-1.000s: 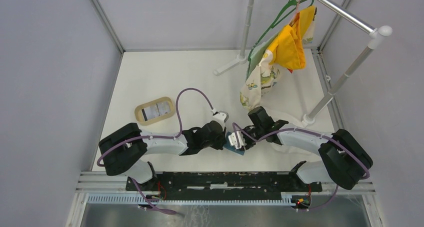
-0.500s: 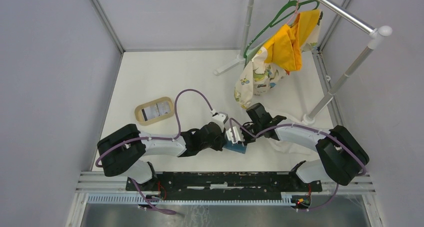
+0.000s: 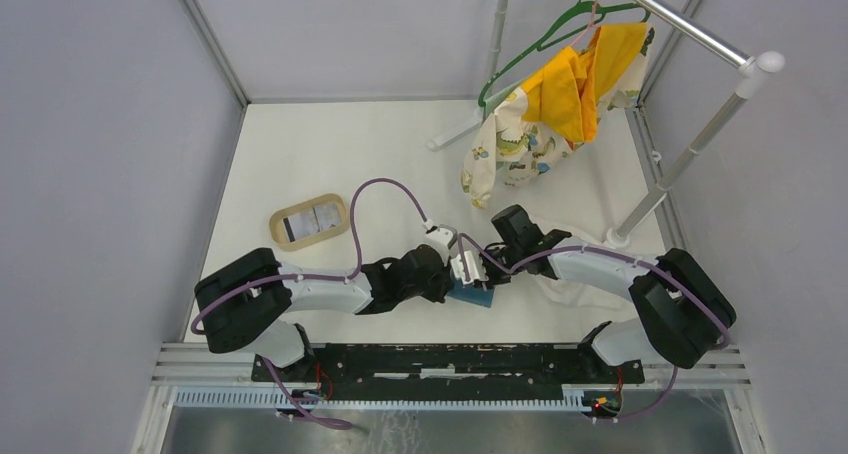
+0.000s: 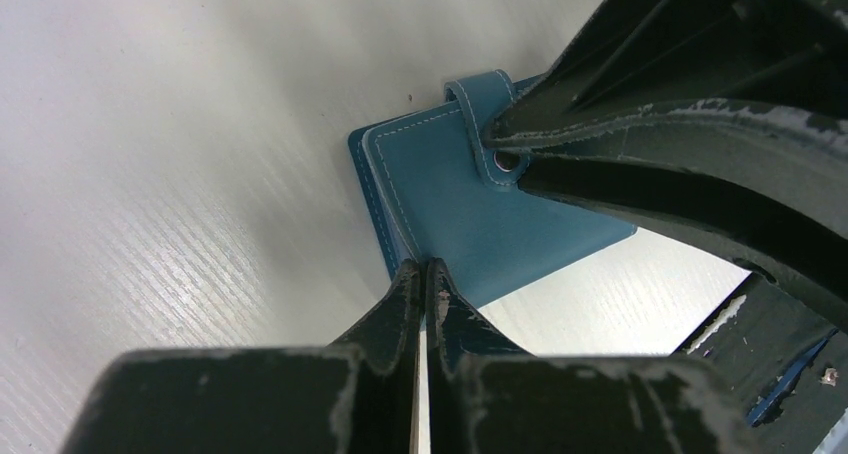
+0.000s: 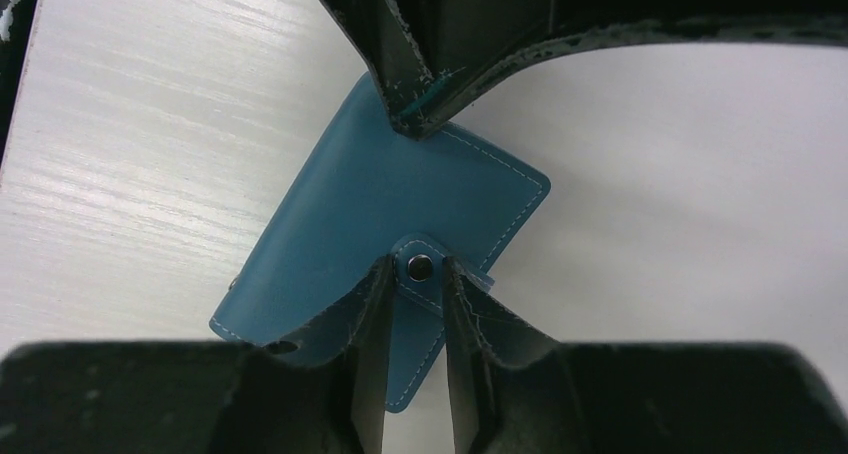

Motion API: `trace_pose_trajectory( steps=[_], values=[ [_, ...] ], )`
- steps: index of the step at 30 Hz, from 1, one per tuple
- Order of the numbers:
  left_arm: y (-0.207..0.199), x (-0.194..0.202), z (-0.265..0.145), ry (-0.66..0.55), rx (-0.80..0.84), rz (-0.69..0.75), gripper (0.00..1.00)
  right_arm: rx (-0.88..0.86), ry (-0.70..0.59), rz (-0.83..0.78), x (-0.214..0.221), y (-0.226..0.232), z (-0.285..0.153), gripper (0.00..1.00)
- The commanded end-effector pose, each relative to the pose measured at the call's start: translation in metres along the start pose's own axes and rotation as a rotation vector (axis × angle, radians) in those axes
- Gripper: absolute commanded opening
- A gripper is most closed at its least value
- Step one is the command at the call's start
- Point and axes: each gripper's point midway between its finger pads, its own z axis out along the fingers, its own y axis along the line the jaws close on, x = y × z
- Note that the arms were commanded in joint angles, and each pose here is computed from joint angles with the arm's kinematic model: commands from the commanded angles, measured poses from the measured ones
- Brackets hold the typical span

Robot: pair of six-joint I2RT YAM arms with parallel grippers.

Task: Put the credit cards into the card holder
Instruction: Open the card holder at the center of the board.

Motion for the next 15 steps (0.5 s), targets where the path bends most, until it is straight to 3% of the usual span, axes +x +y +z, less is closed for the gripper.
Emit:
trace_pose_trajectory(
  steps=[1, 9, 15],
  values=[
    [-0.019, 0.007, 0.000, 0.021, 0.096, 0.061, 0.02, 0.027, 0.117, 0.024, 0.024, -0.011, 0.000, 0.26],
    [-0.016, 0.016, 0.001, 0.047, 0.103, 0.085, 0.02, 0.065, 0.112, 0.069, 0.018, -0.021, -0.004, 0.06],
    [-0.010, 0.023, 0.005, 0.067, 0.076, 0.092, 0.02, 0.120, 0.038, 0.108, 0.001, -0.032, -0.012, 0.00]
  ],
)
